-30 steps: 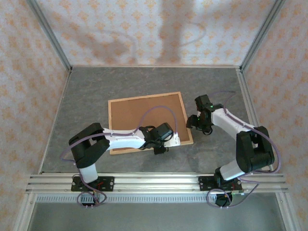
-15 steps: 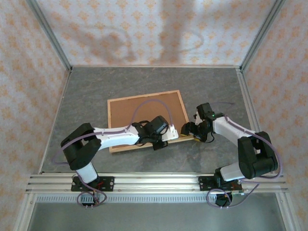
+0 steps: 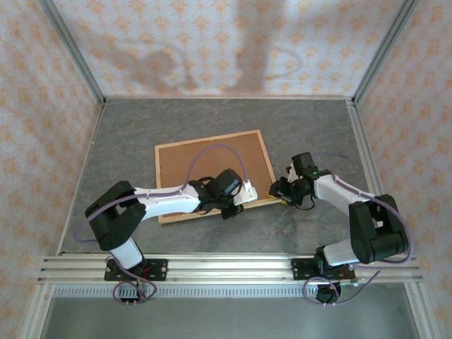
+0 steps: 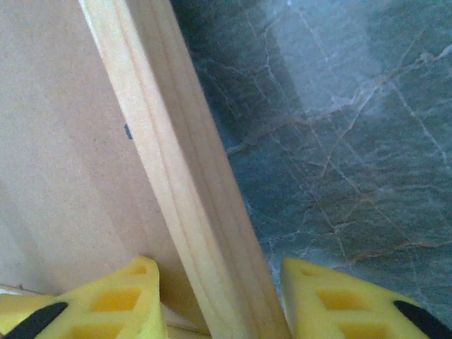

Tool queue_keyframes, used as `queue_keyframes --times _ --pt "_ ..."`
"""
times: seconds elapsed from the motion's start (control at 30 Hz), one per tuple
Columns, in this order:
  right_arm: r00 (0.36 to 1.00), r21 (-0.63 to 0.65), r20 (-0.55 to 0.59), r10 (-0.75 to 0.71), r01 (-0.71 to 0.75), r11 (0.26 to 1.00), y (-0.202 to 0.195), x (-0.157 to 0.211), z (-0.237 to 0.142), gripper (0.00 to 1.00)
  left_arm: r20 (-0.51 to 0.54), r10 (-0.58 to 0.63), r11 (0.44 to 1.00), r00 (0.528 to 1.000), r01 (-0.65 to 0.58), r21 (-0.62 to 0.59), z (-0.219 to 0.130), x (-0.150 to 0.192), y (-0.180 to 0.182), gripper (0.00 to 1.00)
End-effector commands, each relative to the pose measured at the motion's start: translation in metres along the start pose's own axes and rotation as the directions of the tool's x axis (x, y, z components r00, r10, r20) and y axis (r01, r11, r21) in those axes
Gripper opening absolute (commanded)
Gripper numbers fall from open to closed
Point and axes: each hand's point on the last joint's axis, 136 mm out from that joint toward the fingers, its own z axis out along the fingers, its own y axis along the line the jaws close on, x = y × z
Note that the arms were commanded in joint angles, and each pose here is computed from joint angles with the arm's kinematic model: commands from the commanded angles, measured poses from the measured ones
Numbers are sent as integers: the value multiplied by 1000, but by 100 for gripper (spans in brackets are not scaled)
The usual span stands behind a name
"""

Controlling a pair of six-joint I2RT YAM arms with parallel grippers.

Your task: Put the photo into the frame

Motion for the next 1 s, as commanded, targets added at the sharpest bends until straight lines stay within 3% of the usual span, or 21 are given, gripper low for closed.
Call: queue_keyframes --times 0.0,0.07,0.17,0.27,0.43,0.77,0.97 --pt "999 -39 38 15 -14 999 12 -6 -6 32 66 -1 1000 998 2 -20 -3 -15 3 14" --pt "999 -35 37 21 -19 999 11 -6 -6 29 61 1 1000 998 0 -26 -3 -14 3 22" --pt "999 -27 34 32 -31 999 10 -6 -7 27 47 11 998 999 -8 -63 -5 -11 7 44" --pt "999 -15 32 40 -40 999 9 -6 -9 25 28 55 990 998 -51 -134 -8 -7 11 59" --pt "998 7 15 59 -59 998 9 -5 -12 25 -77 162 939 984 -178 -295 -7 6 22 73" --pt "996 3 -34 83 -83 997 20 -5 -18 24 -282 240 750 929 -362 -554 -9 13 54 74" --pt "995 6 -41 88 -88 996 22 -6 -19 24 -299 249 654 921 -388 -649 -19 5 66 61"
